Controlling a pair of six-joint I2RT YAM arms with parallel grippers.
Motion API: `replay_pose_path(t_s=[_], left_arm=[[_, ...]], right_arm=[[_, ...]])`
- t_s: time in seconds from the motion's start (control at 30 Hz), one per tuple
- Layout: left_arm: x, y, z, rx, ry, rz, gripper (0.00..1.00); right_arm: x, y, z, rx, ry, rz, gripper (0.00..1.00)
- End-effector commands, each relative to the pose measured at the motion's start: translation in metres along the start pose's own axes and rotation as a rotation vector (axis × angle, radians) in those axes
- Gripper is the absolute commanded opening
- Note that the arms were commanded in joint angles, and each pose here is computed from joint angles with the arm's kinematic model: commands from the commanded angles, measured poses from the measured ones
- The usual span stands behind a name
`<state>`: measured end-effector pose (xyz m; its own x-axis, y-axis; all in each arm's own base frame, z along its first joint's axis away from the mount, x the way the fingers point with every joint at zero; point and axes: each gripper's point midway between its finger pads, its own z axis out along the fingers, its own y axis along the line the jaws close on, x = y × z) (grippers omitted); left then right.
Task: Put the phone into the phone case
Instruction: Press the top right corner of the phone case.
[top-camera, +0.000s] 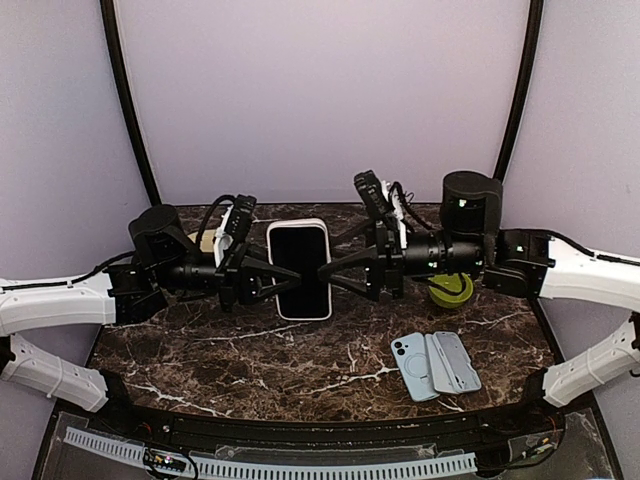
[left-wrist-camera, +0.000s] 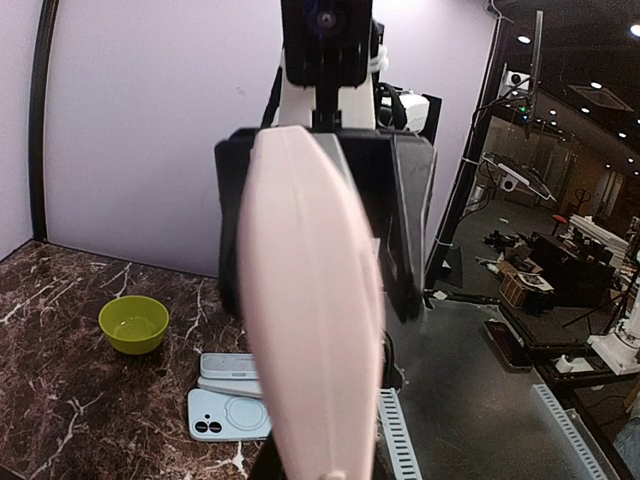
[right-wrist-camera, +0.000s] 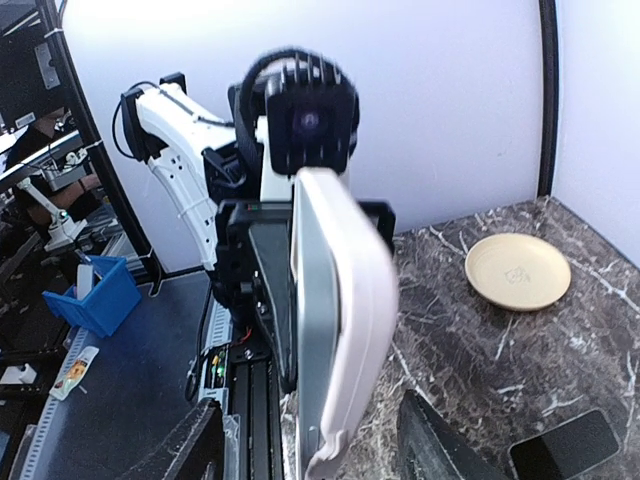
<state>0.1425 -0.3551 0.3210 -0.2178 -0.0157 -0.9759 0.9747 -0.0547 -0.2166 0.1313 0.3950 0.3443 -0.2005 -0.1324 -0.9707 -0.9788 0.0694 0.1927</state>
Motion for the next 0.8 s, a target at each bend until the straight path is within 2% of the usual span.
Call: replay_pose_path(t_s=[0.0, 0.1, 0.27, 0.33, 0.43, 0.67, 0.7, 0.73, 0.77], left_arm=[[-0.022, -0.015, -0.002, 0.030, -0.054, 0.091, 0.00], [-0.020, -0.017, 0.000, 0.038, -0.046, 0.093, 0.00], [-0.018, -0.018, 0.001, 0.042, -0.039, 0.094, 0.00], [-0.019, -0.018, 0.001, 0.042, -0.041, 0.097, 0.00], [-0.020, -0.018, 0.001, 0.036, -0.042, 0.103, 0.00], [-0.022, -0.011, 0.000, -0.010, -0.050, 0.106, 0.00], [-0.023, -0.010, 0.000, -0.019, -0.056, 0.109, 0.00], [-0.025, -0.009, -0.001, -0.029, -0.064, 0.113, 0.00], [-0.027, -0.009, -0.001, -0.031, -0.073, 0.120, 0.00]], right_arm=[[-0.046, -0.001, -0.012, 0.027, -0.121, -0.082, 0.56], [-0.049, 0.001, -0.008, 0.003, -0.117, -0.088, 0.49], [-0.055, 0.004, 0.000, -0.041, -0.124, -0.093, 0.29], [-0.053, 0.003, 0.004, -0.045, -0.111, -0.087, 0.20], [-0.049, 0.001, 0.006, -0.050, -0.097, -0.078, 0.00], [-0.045, -0.004, 0.002, -0.018, -0.090, -0.065, 0.00], [-0.044, -0.007, 0.001, 0.001, -0.090, -0.058, 0.12], [-0.041, -0.009, -0.001, 0.016, -0.090, -0.052, 0.32], [-0.038, -0.010, -0.002, 0.022, -0.087, -0.048, 0.47]])
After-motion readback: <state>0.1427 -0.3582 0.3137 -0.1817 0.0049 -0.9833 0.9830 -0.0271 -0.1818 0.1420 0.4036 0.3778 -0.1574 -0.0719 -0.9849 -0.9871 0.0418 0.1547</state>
